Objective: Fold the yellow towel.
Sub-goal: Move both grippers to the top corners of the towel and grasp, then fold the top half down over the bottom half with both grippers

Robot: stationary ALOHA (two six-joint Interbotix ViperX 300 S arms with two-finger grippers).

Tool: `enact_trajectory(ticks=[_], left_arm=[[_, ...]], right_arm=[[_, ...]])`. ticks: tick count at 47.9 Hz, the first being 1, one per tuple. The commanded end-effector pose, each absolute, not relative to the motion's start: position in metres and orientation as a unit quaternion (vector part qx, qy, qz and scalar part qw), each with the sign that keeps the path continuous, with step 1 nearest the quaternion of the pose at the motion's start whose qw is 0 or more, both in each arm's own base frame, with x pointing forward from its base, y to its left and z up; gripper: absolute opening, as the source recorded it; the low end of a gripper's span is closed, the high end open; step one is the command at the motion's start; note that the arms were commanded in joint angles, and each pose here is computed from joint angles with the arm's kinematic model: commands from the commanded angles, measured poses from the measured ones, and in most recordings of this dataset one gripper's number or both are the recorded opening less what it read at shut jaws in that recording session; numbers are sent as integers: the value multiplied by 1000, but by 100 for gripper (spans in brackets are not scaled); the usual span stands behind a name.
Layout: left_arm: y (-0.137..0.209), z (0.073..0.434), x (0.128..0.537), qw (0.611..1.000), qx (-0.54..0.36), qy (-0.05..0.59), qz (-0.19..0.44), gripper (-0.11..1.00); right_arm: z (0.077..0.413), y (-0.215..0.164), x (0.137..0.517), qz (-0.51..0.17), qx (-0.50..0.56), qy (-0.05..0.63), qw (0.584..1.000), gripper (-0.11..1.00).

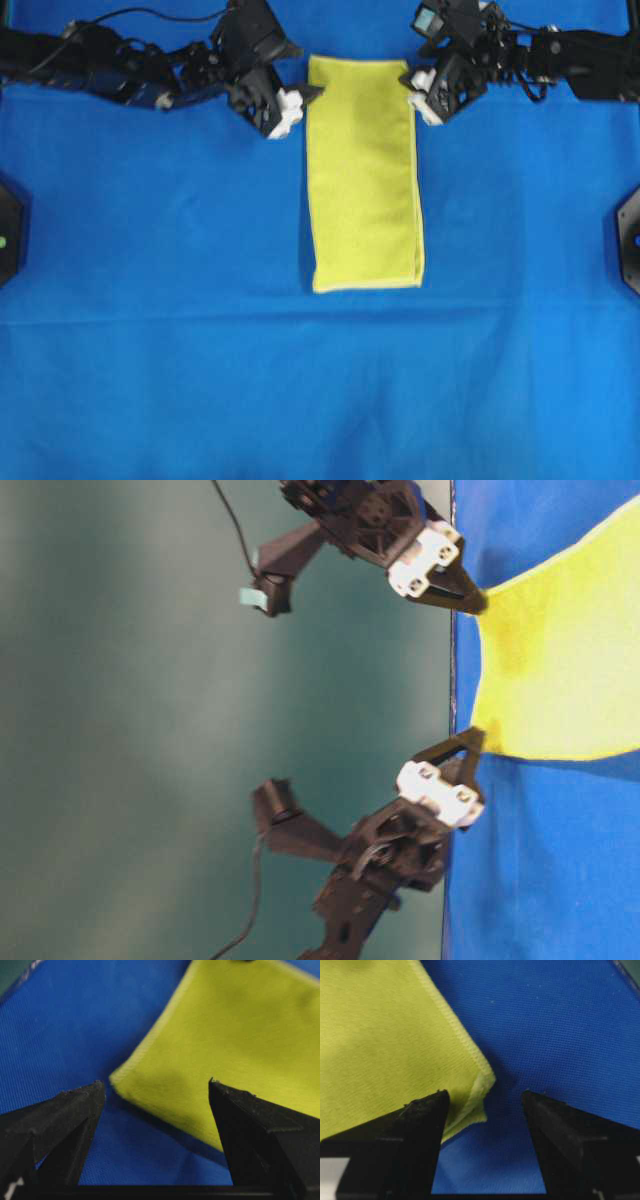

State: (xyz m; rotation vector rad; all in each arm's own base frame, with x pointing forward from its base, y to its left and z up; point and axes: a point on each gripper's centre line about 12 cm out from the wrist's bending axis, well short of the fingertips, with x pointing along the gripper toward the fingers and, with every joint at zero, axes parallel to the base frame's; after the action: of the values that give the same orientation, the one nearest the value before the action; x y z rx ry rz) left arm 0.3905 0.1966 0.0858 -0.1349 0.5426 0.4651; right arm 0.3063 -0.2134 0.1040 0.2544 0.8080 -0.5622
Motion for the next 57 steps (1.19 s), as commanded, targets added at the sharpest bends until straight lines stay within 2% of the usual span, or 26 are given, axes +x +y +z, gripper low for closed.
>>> enact_trajectory(ticks=[1,10,13,15,18,23,26,36,51,57], left_arm=[[205,92,400,939,-63,248,232,80],[211,84,407,937,-64,251,234,76],[211,82,408,937,-64,253,234,69],[211,82,408,937,-61,254,233,59],[211,82,408,937,-58,256,231,43],[211,81,407,937,-57,256,231,14],[211,82,408,937,-56,255,231,3],[212,91,408,939,-46,251,229,3],[213,138,411,946,2,237,220,3],[213,139,410,945,3,242,219,3]], right_arm=[[108,-218,315,-266,118,374,881,63],[100,-221,314,-269,123,384,875,63],[99,-221,313,-271,125,386,873,61],[98,-221,312,-272,126,388,872,58],[98,-220,312,-272,126,391,870,47],[97,-215,313,-266,124,392,872,17],[97,-214,313,-265,124,392,872,3],[102,-214,313,-269,123,389,873,3],[140,-219,307,-295,103,376,872,3],[147,-218,305,-298,101,371,873,3]])
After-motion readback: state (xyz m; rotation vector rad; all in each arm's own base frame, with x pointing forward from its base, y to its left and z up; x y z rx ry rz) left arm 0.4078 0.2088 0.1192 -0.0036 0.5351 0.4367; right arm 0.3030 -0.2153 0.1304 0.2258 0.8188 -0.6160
